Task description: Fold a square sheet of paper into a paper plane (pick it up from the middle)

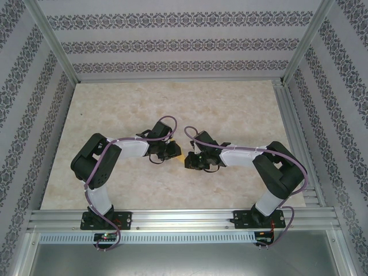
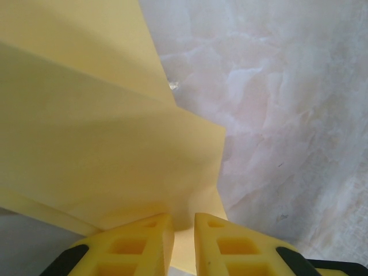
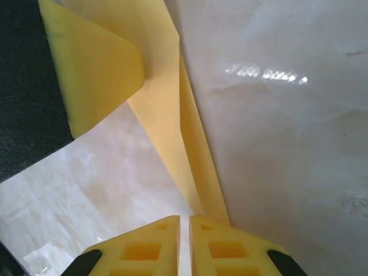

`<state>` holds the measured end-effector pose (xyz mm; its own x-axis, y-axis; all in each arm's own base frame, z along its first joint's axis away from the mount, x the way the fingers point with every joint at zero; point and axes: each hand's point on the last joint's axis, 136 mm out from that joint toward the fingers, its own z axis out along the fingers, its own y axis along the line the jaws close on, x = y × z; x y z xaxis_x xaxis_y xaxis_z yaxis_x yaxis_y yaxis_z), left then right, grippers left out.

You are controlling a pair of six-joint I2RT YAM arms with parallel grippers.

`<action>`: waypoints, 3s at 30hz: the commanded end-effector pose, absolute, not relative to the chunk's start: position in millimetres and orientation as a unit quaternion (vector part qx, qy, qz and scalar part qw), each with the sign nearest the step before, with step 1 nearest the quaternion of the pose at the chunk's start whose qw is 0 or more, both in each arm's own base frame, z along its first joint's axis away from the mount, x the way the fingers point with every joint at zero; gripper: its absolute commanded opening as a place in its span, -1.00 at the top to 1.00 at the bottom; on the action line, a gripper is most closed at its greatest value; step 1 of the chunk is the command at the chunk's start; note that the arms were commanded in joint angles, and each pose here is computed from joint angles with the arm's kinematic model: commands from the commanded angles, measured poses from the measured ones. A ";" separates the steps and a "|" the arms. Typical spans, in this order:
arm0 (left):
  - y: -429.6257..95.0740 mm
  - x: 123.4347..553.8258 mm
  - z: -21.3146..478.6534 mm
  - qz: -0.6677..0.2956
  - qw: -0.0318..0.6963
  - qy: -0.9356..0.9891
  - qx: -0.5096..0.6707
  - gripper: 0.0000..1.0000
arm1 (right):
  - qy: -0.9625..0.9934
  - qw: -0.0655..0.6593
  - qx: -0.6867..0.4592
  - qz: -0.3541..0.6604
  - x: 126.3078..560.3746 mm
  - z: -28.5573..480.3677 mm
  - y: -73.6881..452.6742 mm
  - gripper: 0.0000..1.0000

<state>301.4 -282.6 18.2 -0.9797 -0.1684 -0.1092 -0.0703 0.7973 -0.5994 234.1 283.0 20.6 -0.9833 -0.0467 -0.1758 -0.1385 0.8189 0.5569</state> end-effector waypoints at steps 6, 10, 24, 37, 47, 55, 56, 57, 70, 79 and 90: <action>-253.4 285.4 -23.3 -0.231 0.050 0.968 -0.086 0.59 | 0.964 0.061 -0.034 0.257 227.3 -5.7 262.6 0.74; -253.1 284.9 -23.7 -0.230 0.050 0.968 -0.086 0.59 | 0.967 0.044 -0.027 0.248 217.1 -19.1 253.8 0.74; -253.7 285.3 -24.0 -0.230 0.048 0.968 -0.085 0.59 | 0.946 0.103 -0.073 0.299 249.1 45.6 292.3 0.72; -253.4 285.3 -24.0 -0.228 0.047 0.969 -0.083 0.59 | 0.960 0.071 -0.063 0.262 240.7 6.3 281.7 0.73; -254.5 286.4 -23.5 -0.230 0.049 0.968 -0.082 0.59 | 0.950 0.070 -0.034 0.303 227.0 16.0 264.9 0.73; -255.7 287.6 -20.7 -0.235 0.053 0.967 -0.081 0.59 | 0.933 0.086 -0.066 0.343 251.1 40.1 302.3 0.71; -255.8 287.5 -20.7 -0.236 0.053 0.967 -0.081 0.59 | 0.933 0.083 -0.066 0.345 252.5 36.0 304.5 0.71; -256.1 287.7 -20.5 -0.237 0.053 0.967 -0.081 0.59 | 0.933 0.080 -0.064 0.345 253.6 31.6 306.2 0.71; -255.4 302.0 -2.7 -0.249 0.080 0.963 -0.066 0.55 | 0.955 0.027 -0.029 0.295 224.7 -24.3 270.9 0.74; -236.9 327.9 7.3 -0.259 0.108 0.957 -0.071 0.53 | 0.959 0.005 -0.021 0.281 208.8 -41.5 257.0 0.75; -205.6 359.0 7.2 -0.252 0.129 0.955 -0.093 0.52 | 0.962 -0.006 -0.019 0.272 202.3 -50.1 251.1 0.75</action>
<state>343.8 -236.6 22.1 -0.9635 -0.2116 -0.1642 -0.0745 0.8007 -0.5943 251.5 296.8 11.6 -0.9762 -0.0298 -0.2148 -0.1703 0.7185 0.6743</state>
